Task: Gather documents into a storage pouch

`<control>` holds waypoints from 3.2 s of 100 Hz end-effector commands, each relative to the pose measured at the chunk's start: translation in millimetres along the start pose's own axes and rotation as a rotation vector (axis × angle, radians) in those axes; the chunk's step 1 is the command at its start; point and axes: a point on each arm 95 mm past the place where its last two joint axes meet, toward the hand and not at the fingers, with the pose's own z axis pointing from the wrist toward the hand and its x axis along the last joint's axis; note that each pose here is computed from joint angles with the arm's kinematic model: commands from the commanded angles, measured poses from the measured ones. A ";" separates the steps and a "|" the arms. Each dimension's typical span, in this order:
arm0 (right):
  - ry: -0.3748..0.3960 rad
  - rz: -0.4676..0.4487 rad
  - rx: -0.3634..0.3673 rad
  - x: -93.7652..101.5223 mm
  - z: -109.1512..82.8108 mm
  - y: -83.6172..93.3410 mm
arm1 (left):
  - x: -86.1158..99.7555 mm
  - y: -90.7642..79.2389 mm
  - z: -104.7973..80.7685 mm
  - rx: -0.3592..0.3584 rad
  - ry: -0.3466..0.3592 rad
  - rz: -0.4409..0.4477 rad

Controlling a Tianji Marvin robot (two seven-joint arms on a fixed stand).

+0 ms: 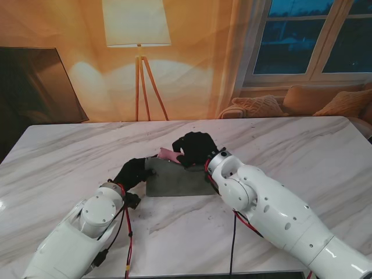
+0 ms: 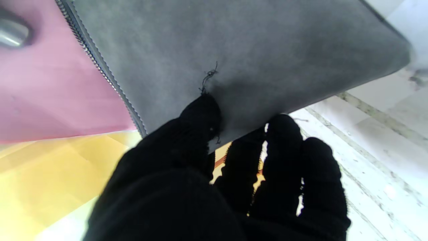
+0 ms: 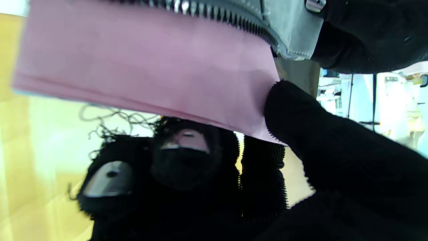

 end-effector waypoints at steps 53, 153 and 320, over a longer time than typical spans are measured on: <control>0.025 -0.023 0.140 -0.1 6.4 -7.3 | 6.5 -0.8 -5.2 -0.025 0.074 0.059; 0.028 -0.054 0.043 -11.9 -10.4 5.3 | 14.2 5.5 -5.4 -0.061 0.126 0.084; 0.150 0.052 0.220 -18.0 2.0 13.5 | 21.1 -5.4 -11.9 -0.053 0.171 0.161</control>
